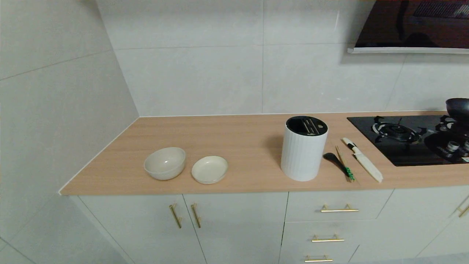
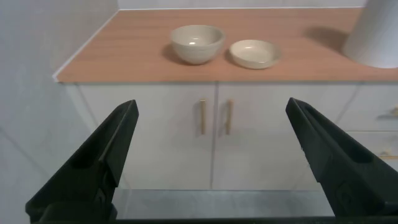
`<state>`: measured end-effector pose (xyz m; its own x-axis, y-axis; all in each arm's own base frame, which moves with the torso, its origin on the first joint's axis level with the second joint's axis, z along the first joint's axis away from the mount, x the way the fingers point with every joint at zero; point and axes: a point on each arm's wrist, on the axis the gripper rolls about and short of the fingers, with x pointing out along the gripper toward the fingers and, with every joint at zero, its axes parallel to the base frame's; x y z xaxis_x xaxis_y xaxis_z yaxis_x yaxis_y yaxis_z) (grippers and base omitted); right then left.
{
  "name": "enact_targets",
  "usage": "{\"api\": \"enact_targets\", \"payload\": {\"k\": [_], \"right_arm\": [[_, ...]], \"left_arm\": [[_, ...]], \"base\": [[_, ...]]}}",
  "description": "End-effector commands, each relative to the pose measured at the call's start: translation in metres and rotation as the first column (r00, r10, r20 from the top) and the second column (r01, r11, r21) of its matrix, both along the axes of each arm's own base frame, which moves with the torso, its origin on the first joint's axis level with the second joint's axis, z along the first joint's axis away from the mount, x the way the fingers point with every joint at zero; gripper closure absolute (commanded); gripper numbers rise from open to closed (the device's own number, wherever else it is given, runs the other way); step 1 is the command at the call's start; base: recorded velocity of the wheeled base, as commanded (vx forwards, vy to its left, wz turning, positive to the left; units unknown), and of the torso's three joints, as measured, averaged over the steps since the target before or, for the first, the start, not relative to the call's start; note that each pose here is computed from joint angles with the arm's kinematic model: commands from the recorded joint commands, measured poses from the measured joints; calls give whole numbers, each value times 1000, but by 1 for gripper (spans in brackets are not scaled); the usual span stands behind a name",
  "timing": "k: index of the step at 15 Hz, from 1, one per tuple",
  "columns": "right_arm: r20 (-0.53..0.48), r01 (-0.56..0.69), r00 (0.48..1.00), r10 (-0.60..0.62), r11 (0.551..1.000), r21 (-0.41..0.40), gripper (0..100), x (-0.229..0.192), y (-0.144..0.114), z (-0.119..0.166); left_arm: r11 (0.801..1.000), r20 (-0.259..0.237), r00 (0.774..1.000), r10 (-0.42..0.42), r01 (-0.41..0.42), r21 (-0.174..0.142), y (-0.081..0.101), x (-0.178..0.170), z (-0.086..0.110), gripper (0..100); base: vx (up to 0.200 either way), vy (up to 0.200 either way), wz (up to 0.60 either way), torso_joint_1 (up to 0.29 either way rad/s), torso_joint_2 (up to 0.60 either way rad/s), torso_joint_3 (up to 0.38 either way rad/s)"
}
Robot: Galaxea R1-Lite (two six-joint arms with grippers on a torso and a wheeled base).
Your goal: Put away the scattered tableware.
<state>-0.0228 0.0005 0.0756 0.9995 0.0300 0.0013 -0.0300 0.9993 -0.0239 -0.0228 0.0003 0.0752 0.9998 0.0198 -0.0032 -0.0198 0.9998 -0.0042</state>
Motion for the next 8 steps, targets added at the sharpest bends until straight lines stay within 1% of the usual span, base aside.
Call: {"api": "enact_targets", "payload": {"k": [1, 8], "right_arm": [[0, -1, 1000, 1, 1000, 1, 0, 0, 0, 0], [0, -1, 1000, 1, 1000, -1, 0, 0, 0, 0]], "left_arm": [[1000, 0, 1000, 0, 0, 0, 0, 0, 0, 0], [1000, 0, 1000, 0, 0, 0, 0, 0, 0, 0]], "base": [[0, 200, 0, -2, 2, 7], [0, 200, 0, 2, 6, 0]]}}
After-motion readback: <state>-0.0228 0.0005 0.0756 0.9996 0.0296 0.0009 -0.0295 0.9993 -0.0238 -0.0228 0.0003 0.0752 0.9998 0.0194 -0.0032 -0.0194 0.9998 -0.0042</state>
